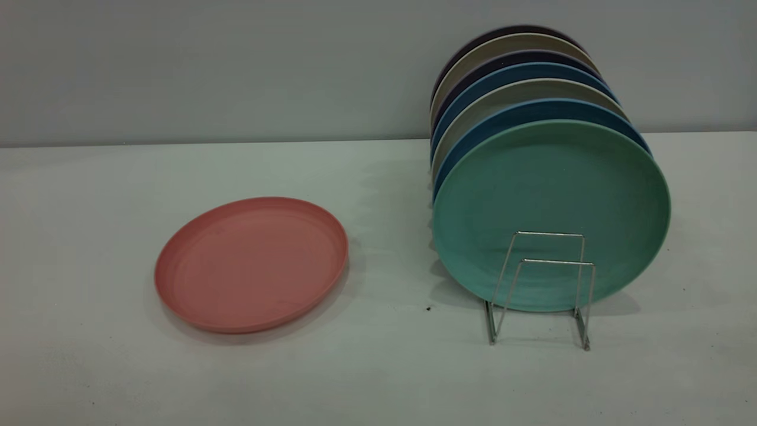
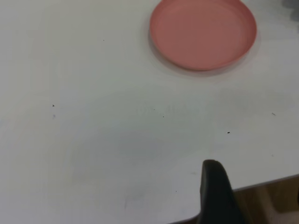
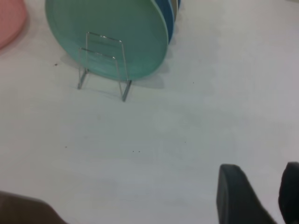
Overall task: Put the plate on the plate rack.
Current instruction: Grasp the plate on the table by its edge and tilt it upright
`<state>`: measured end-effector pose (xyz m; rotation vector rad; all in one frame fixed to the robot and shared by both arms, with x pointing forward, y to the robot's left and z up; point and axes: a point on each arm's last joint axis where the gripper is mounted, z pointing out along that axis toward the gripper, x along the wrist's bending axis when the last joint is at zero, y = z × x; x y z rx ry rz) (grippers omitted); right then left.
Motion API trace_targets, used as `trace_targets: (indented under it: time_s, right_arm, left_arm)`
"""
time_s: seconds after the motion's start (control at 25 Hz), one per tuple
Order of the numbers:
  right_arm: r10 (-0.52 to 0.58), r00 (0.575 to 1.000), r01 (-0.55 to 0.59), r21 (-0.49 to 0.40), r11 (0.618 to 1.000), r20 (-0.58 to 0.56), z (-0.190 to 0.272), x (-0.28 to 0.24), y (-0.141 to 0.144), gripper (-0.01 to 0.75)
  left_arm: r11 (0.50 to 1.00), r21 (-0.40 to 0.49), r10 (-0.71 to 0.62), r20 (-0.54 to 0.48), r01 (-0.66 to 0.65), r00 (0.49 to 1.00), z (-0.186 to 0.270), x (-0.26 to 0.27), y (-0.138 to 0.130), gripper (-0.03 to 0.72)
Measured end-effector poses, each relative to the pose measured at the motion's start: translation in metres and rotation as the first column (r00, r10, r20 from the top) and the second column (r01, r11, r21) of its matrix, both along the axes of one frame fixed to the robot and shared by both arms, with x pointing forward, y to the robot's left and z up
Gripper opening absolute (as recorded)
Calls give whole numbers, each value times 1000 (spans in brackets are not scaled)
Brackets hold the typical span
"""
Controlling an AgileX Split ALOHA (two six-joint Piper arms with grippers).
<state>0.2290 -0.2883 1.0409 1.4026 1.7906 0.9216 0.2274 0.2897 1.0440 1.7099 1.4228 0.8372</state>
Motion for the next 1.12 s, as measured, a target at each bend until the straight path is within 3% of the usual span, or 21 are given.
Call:
trace_targets:
  time_s: [0.72, 1.12]
  right_arm:
    - [1, 1000, -1, 2, 1000, 0, 0, 0, 0, 242]
    - [15, 999, -17, 50, 999, 42, 5, 1, 4, 242]
  left_arm:
    - [1000, -6, 4, 0, -4, 1000, 0, 0, 0, 451]
    - [999, -37, 23, 32, -22, 999, 5, 2, 0, 451]
